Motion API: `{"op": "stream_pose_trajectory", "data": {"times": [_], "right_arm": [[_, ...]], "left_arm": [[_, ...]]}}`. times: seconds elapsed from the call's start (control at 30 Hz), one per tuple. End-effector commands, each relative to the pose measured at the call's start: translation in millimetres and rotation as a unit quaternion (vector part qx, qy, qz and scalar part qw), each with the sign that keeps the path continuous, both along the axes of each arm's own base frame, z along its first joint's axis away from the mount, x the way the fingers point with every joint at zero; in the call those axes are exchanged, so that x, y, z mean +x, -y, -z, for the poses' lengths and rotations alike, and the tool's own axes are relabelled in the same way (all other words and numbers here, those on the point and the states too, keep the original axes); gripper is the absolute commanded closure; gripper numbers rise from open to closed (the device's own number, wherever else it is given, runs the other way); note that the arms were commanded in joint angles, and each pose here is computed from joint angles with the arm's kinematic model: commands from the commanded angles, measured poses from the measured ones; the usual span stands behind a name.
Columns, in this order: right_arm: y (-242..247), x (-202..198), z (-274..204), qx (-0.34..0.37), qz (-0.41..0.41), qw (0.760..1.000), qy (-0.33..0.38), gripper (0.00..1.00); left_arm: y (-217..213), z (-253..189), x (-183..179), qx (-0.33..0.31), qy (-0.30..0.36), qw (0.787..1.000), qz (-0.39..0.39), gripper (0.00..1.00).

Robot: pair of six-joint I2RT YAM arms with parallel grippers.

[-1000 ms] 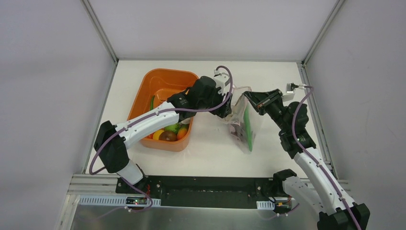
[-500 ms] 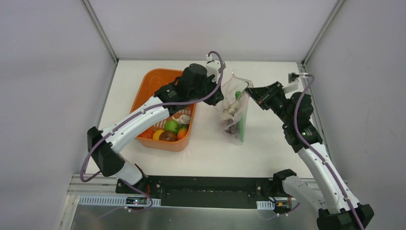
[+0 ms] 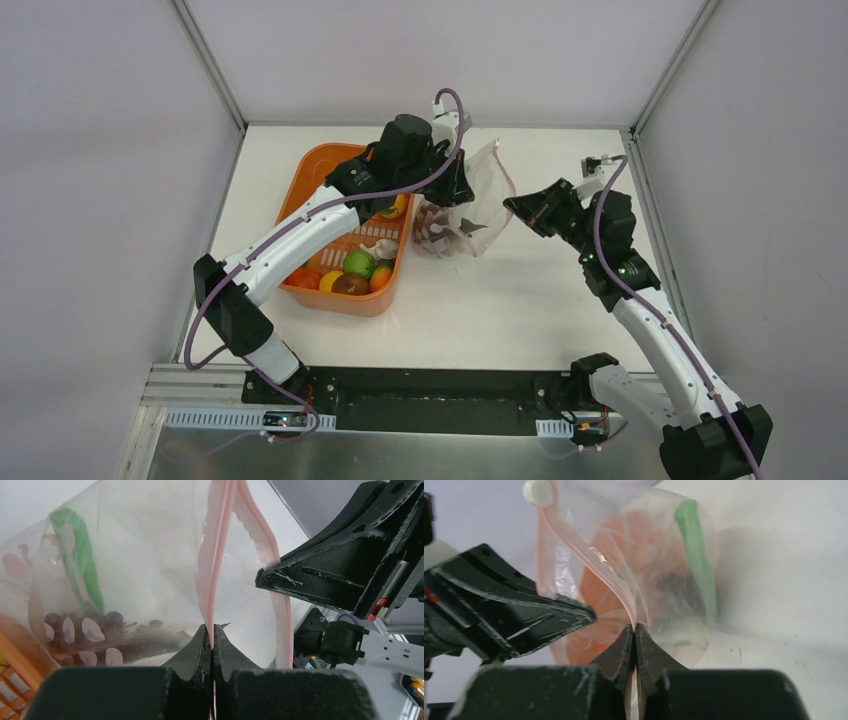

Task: Place the food in the zip-top bag and seal the zipper
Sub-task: Adjust the zipper food storage bag at the center of the board.

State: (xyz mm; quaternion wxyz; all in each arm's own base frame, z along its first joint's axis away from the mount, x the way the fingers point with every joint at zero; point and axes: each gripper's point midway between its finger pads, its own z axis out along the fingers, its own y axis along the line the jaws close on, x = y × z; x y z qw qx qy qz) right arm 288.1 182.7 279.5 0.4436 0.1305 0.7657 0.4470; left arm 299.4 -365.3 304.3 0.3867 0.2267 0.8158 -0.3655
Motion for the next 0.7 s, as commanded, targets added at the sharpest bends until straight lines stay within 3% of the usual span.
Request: {"op": "stream_pose_trajectory", "data": {"times": [0.0,0.17,0.23,0.37,0.6,0.67], "right_arm": [[-6,-9,-73,0.06,-0.024,0.992,0.106,0.96],[-12,-32,-104,0.117,-0.065,0.979,0.154,0.96],[-7,-33,-105,0.125,-0.049,0.977,0.164,0.96],[-4,-26,-83,0.102,-0.031,0.985,0.136,0.97],[-9,-26,-58,0.104,-0.044,0.988,0.103,0.98],[-10,-25,-57,0.106,-0.046,0.988,0.101,0.98]], "left_arm": [[14,-33,-18,-0.06,0.002,0.997,0.045,1.0],[19,-66,-36,-0.121,0.014,0.989,0.082,1.0],[13,-58,-30,-0.106,0.025,0.992,0.061,1.0],[-11,1,-4,-0.028,-0.002,0.999,-0.025,0.97],[-43,43,10,0.001,-0.034,0.996,-0.077,0.75],[-55,45,14,0.01,-0.029,0.995,-0.095,0.6]]}}
